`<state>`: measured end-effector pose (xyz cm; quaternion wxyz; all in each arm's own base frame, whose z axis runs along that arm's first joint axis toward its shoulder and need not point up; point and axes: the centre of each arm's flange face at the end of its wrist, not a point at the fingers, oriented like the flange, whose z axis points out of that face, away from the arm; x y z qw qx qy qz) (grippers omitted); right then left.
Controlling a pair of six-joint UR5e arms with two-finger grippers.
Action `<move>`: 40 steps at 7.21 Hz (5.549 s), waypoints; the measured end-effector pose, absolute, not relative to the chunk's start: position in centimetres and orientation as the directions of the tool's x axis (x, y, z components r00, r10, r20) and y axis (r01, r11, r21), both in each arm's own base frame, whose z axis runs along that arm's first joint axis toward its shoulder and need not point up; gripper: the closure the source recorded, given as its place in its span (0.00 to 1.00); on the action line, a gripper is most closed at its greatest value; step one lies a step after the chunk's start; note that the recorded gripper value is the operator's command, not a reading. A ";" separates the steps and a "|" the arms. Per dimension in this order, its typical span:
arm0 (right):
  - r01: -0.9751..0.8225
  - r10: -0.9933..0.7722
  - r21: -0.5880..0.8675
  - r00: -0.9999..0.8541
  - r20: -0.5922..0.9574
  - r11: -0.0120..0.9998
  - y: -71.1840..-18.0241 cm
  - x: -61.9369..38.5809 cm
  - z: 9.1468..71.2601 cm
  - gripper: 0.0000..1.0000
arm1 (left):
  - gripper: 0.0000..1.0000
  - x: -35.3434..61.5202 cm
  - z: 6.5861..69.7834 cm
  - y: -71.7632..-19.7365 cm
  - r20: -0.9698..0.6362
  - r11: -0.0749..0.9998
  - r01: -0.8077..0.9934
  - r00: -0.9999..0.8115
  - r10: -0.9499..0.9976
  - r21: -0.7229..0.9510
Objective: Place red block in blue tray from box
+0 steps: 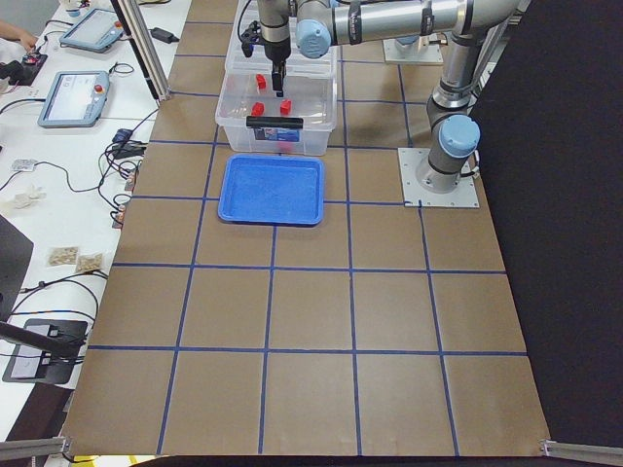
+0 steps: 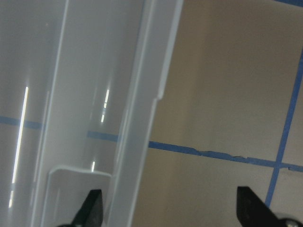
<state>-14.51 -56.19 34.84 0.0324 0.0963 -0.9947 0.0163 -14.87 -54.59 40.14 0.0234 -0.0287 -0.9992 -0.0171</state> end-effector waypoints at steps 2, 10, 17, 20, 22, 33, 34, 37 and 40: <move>-0.192 -0.190 -0.025 -0.979 0.070 0.981 -55.9 -15.5 34.9 0.00 | 0.14 -15.5 36.3 -54.9 0.048 0.998 0.067 -0.997 0.066 0.010; -0.163 -0.159 -0.038 -0.983 0.086 0.986 -55.8 -17.2 36.3 0.00 | 0.21 -17.5 26.2 -55.5 0.052 0.991 0.104 -0.994 0.100 0.081; -0.021 -0.021 0.009 -0.999 0.031 1.000 -52.5 -2.1 53.4 0.00 | 0.26 -17.6 20.2 -56.1 0.055 0.985 0.128 -0.991 0.123 0.116; 0.083 0.083 -0.002 -0.996 0.033 0.997 -51.7 11.6 52.9 0.00 | 0.63 -17.6 19.6 -56.0 0.056 0.983 0.136 -0.990 0.130 0.122; 0.094 0.094 -0.015 -0.995 0.032 0.995 -51.5 14.2 52.6 0.00 | 1.00 -17.6 19.1 -56.1 0.057 0.983 0.135 -0.990 0.129 0.128; 0.082 0.083 -0.038 -0.996 0.032 0.996 -52.4 14.6 51.9 0.00 | 1.00 -12.0 42.3 -58.8 0.061 0.995 -0.072 -0.995 -0.076 0.067; 0.083 0.084 -0.040 -0.996 0.035 0.996 -52.6 14.6 51.9 0.00 | 1.00 -8.0 43.5 -59.0 0.060 0.992 -0.113 -0.991 -0.117 0.060; 0.086 0.088 -0.039 -0.995 0.037 0.996 -52.6 14.6 51.8 0.00 | 1.00 6.1 40.4 -59.0 0.084 0.993 -0.064 -0.994 -0.072 0.095; 0.090 0.091 -0.038 -0.995 0.037 0.995 -52.6 14.6 51.8 0.00 | 1.00 10.3 32.5 -58.8 0.102 0.994 -0.020 -0.994 -0.031 0.108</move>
